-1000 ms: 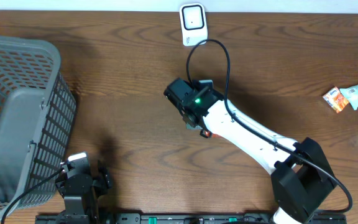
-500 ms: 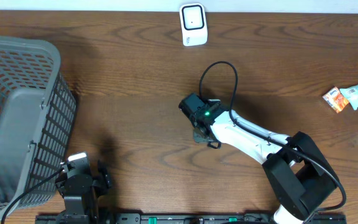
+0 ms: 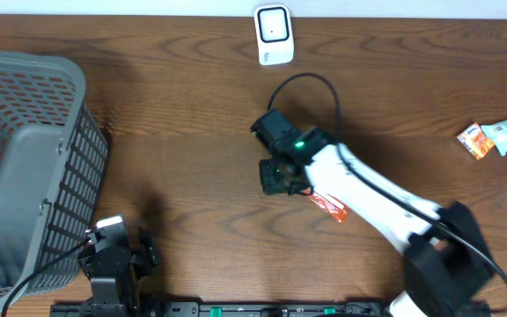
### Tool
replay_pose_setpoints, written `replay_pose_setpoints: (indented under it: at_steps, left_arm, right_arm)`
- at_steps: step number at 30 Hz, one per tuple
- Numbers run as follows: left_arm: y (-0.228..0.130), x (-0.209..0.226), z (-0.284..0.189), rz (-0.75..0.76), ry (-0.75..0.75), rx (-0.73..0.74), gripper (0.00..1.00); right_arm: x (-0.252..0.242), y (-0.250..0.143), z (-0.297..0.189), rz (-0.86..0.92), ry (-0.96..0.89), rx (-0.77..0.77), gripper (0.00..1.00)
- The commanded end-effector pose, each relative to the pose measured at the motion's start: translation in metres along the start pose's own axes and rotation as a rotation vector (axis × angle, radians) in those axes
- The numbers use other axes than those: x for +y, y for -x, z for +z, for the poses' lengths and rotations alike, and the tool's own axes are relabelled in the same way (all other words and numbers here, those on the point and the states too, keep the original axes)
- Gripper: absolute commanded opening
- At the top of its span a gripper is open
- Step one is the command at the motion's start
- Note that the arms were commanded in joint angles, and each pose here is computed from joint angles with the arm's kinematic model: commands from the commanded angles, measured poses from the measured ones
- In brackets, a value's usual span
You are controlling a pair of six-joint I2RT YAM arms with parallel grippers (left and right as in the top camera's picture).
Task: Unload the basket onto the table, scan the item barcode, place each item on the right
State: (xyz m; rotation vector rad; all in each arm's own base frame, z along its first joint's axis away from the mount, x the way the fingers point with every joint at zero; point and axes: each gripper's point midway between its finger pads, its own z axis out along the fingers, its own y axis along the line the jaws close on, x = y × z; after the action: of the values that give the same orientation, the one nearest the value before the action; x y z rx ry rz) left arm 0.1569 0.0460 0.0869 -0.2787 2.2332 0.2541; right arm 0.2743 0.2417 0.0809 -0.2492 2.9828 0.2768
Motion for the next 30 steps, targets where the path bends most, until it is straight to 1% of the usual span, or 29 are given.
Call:
replay_pose_setpoints:
  at_steps: [1, 2, 3, 4, 7, 14, 20, 23, 25, 30]
  left_arm:
    - [-0.010, 0.002, 0.002, 0.006, 0.012, 0.034, 0.85]
    - [-0.010, 0.002, 0.002, 0.006, 0.013, 0.034, 0.85]
    - [-0.010, 0.002, 0.002, 0.006, 0.012, 0.034, 0.85]
    - [-0.010, 0.002, 0.002, 0.006, 0.013, 0.034, 0.85]
    - [-0.010, 0.002, 0.002, 0.006, 0.012, 0.034, 0.85]
    - [-0.010, 0.002, 0.002, 0.006, 0.013, 0.034, 0.85]
    - [-0.010, 0.002, 0.002, 0.006, 0.012, 0.034, 0.85]
    - [-0.010, 0.002, 0.002, 0.006, 0.013, 0.034, 0.85]
    - [-0.010, 0.002, 0.002, 0.006, 0.013, 0.034, 0.85]
    - [-0.010, 0.002, 0.002, 0.005, 0.013, 0.034, 0.85]
  right_arm:
    - [-0.003, 0.004, -0.036, -0.150, 0.076, -0.027, 0.82]
    - [-0.014, 0.002, -0.039, -0.183, 0.064, -0.012, 0.93]
    - [-0.022, -0.001, -0.041, -0.222, 0.072, 0.015, 0.98]
    - [-0.029, -0.007, -0.043, -0.275, 0.110, 0.054, 0.99]
    - [-0.043, -0.017, -0.044, -0.387, 0.219, 0.117, 0.99]
    - [-0.095, -0.015, -0.021, -0.420, 0.227, 0.170, 0.99]
    - [-0.106, -0.026, -0.002, -0.446, 0.303, 0.257, 0.99]
    - [-0.109, -0.027, 0.009, -0.440, 0.307, 0.282, 0.98]
    - [-0.110, -0.026, 0.016, -0.435, 0.301, 0.289, 0.93]
    - [-0.118, -0.034, 0.030, -0.416, 0.268, 0.330, 0.93]
